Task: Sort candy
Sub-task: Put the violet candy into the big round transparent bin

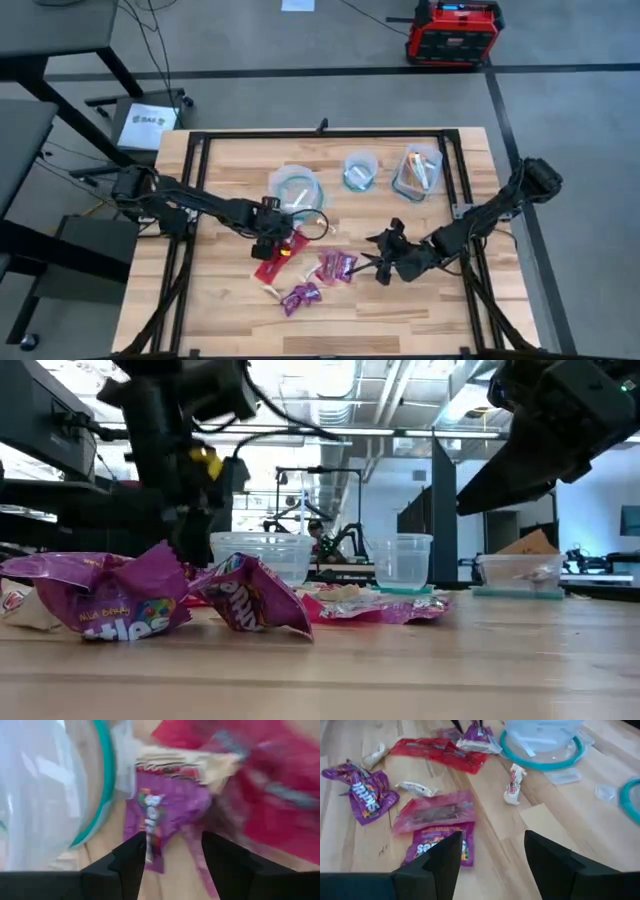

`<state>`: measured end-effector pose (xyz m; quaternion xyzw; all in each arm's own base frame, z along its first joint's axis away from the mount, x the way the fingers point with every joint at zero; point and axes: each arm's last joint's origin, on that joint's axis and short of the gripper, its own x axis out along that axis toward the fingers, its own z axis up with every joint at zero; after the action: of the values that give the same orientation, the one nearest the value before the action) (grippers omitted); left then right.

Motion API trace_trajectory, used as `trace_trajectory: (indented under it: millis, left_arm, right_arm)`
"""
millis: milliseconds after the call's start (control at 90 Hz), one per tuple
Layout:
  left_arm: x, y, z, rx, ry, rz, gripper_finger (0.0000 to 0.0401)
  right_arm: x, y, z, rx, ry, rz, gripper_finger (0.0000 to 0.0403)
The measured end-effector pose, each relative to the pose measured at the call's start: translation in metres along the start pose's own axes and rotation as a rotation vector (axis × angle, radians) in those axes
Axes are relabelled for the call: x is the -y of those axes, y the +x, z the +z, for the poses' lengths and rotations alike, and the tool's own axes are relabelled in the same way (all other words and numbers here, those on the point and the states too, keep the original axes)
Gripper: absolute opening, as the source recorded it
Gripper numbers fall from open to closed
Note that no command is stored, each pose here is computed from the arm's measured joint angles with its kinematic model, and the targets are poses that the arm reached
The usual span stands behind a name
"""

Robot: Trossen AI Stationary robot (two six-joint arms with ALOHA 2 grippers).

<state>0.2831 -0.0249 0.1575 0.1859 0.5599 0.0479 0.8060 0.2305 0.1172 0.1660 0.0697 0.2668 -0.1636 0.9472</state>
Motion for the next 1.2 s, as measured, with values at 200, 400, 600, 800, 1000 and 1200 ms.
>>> trace_trajectory:
  millis: [200, 400, 600, 800, 1000, 1200]
  left_arm:
    - [0.0, 0.004, 0.007, 0.007, -0.026, 0.013, 0.0083]
    - [-0.013, -0.028, 0.02, 0.061, -0.058, 0.02, 0.0007]
    - [-0.042, -0.086, 0.04, 0.244, -0.121, 0.079, 0.0001]
    - [-0.08, -0.107, 0.032, 0.295, -0.215, 0.153, 0.0]
    - [-0.107, -0.092, 0.022, 0.228, -0.312, 0.16, 0.0]
    - [-0.12, -0.083, 0.019, 0.24, -0.351, 0.089, 0.0042]
  right_arm:
    - [-0.001, 0.005, -0.006, -0.019, -0.014, -0.014, 0.0199]
    - [-0.001, 0.006, -0.007, -0.023, -0.016, -0.019, 0.0199]
    - [0.0, 0.006, -0.007, -0.029, -0.022, -0.023, 0.0199]
    - [-0.001, 0.006, -0.007, -0.027, -0.019, -0.022, 0.0199]
    - [-0.001, 0.007, -0.007, -0.026, -0.017, -0.022, 0.0199]
    - [0.002, 0.009, -0.006, -0.024, -0.008, -0.031, 0.0199]
